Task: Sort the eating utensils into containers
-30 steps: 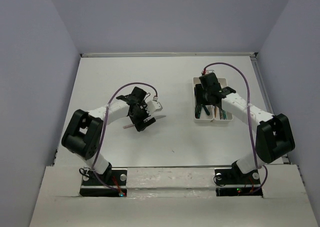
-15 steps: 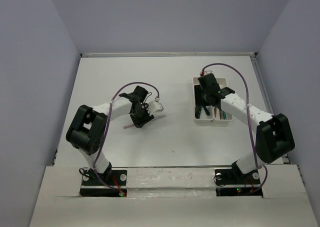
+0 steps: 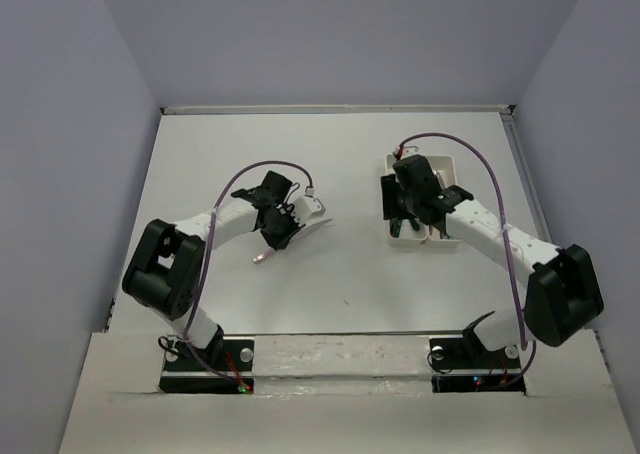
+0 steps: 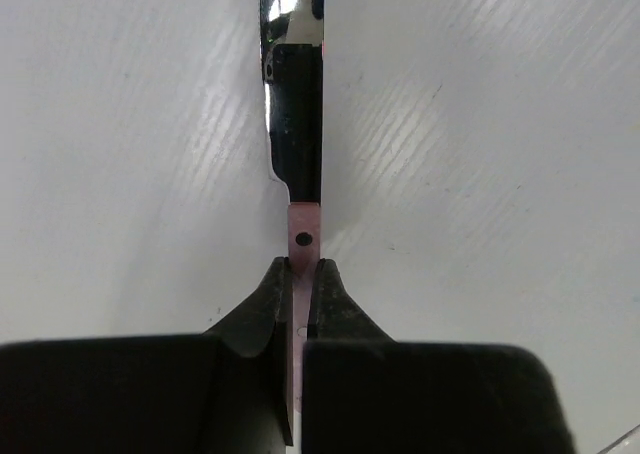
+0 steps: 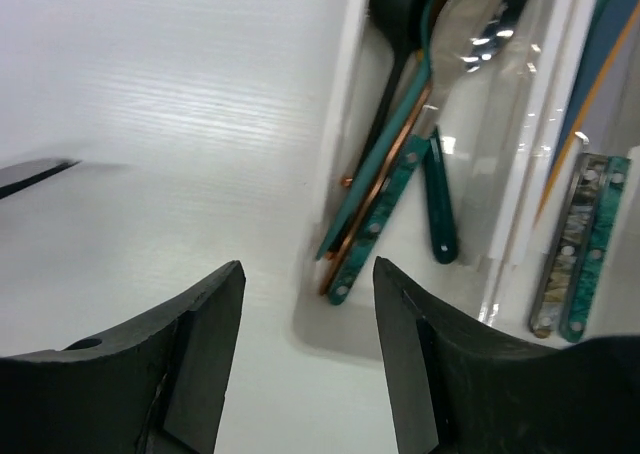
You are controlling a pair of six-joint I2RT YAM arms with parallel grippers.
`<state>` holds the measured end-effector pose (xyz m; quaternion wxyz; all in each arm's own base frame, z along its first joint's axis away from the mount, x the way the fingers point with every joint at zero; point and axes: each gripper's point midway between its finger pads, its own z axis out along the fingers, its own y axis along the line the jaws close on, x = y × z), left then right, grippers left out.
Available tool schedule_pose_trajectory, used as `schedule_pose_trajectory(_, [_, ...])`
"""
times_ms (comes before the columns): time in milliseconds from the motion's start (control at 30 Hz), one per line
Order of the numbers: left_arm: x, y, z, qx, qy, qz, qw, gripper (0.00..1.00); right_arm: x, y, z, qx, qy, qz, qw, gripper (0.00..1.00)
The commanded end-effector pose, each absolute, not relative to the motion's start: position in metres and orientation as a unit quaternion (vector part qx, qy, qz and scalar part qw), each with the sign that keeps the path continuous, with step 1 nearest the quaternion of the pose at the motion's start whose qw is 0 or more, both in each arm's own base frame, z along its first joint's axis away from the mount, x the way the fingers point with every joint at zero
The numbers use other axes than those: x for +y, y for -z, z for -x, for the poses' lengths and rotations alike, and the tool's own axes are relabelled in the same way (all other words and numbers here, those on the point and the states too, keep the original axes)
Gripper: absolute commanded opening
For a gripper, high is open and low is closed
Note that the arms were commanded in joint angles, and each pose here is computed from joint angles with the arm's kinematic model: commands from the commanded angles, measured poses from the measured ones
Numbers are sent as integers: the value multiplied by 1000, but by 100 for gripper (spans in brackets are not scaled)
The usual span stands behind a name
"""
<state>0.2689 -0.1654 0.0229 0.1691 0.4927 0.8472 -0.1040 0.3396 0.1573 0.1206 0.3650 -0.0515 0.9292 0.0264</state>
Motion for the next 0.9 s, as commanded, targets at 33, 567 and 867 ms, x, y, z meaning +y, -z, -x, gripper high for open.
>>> schedule_pose_trajectory(33, [-197,-92,-297,828,143,-435,325,0,213,-208,-332,841,-235,19,488,59])
schedule_pose_trajectory(567, [-219,-180,-319,796,199,-331,467,0,348,-247,-347,734,-444,-7,514,82])
schedule_pose_trajectory(867, [-221,-189,-317,792,208,-325,473,0,373,-246,-355,719,-484,-19,499,66])
